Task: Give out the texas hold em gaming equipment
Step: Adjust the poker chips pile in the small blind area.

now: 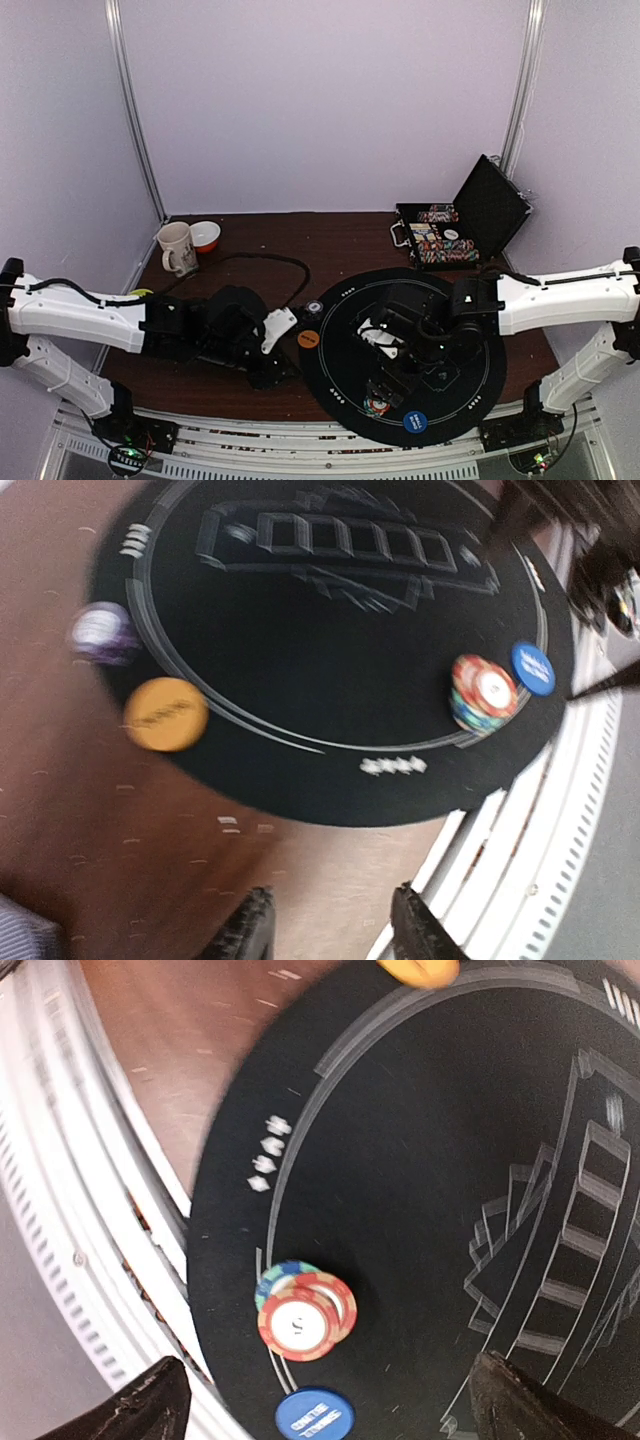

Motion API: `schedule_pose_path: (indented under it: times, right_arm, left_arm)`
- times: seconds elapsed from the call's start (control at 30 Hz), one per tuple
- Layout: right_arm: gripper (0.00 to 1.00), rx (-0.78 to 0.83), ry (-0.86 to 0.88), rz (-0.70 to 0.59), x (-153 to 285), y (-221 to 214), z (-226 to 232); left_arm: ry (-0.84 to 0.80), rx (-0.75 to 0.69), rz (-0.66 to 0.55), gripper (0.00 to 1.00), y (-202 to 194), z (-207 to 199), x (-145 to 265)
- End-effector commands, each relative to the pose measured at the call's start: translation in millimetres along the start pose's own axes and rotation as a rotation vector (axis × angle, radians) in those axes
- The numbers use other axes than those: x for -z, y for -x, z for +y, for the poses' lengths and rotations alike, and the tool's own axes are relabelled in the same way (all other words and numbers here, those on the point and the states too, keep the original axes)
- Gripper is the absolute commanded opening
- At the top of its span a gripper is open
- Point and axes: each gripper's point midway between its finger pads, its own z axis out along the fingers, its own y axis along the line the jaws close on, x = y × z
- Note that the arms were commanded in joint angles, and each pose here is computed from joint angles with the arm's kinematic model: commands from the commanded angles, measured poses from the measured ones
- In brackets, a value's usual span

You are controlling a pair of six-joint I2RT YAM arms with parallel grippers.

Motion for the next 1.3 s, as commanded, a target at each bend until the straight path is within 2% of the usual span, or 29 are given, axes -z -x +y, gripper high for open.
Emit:
schedule_pose_path:
  times: [0.0,0.1,0.17,0.3,0.47,0.9,1.03,1.27]
  right_arm:
    - [1.00,0.502,0.040,-0.218,27.9,27.1,18.2]
    - [1.00,0.819,0.147,-0.280,30.8,12.5,38.6]
    - [1.00,0.913,0.164,-0.265,25.1,7.9,40.9]
    - [1.00,0.997,0.162,-0.065,-1.9,-14.0,26.8]
    - [1.00,1.001,0.238,0.091,-24.4,-33.9,28.1]
    - [1.00,0.996,0.159,0.120,-57.2,-29.3,16.4]
    - [1.00,1.000,0.187,0.149,-63.1,-31.8,16.9]
    - [0.92,0.977,0.215,0.218,-76.1,-41.3,11.7]
  left_arm:
    - [0.103,0.093,-0.080,0.54,16.1,40.1,38.6]
    - [0.152,0.135,-0.097,0.70,23.3,57.6,59.6]
    - [0.190,0.169,-0.073,0.77,18.9,71.5,67.7]
    - [0.229,0.221,-0.054,0.85,11.7,90.1,74.4]
    - [0.244,0.224,-0.046,0.87,6.9,98.9,73.1]
    - [0.209,0.201,-0.036,0.87,4.0,95.2,61.8]
    - [0.202,0.198,-0.023,0.87,2.1,94.5,57.8]
    - [0.211,0.188,-0.013,0.87,2.2,96.4,54.6]
